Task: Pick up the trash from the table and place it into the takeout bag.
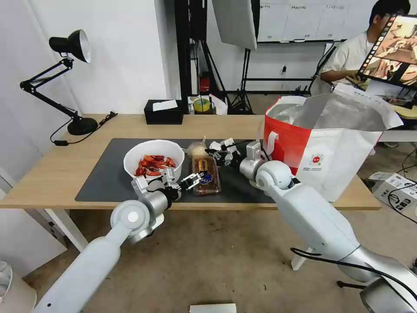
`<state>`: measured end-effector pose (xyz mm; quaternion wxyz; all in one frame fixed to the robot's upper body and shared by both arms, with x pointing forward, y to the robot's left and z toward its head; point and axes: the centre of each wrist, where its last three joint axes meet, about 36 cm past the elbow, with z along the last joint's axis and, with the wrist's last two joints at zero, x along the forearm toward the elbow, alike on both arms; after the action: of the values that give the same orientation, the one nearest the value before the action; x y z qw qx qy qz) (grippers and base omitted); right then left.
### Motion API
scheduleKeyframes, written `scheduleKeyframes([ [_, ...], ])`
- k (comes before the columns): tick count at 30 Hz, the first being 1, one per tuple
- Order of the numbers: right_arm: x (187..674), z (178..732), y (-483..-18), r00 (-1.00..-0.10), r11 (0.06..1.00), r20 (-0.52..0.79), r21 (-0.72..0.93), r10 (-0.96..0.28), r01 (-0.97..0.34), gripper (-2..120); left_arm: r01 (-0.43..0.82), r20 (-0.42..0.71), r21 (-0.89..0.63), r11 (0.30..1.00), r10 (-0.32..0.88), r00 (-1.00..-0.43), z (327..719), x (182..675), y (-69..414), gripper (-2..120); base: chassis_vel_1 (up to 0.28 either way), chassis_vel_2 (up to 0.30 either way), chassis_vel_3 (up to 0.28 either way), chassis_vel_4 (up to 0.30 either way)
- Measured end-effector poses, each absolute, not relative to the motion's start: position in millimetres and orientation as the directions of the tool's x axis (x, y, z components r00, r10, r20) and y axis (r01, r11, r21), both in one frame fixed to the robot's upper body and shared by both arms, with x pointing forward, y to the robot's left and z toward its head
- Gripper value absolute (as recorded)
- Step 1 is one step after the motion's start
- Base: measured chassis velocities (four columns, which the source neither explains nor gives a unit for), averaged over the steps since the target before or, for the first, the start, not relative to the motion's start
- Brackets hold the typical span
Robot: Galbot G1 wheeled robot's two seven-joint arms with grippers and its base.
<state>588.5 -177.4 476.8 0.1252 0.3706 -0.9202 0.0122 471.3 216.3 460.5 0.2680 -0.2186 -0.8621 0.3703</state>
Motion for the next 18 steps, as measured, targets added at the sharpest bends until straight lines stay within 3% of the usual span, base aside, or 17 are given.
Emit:
scheduleKeyframes([
  [18, 588.2, 477.3, -176.2, -0.695, 0.726, 0.236, 0.076, -0.679, -0.683, 0, 0.155, 0.342, -0.720, 0.676, 0.541, -0.769, 458.4, 481.4, 211.5, 100, 0.000, 0.000, 0.000, 0.000],
])
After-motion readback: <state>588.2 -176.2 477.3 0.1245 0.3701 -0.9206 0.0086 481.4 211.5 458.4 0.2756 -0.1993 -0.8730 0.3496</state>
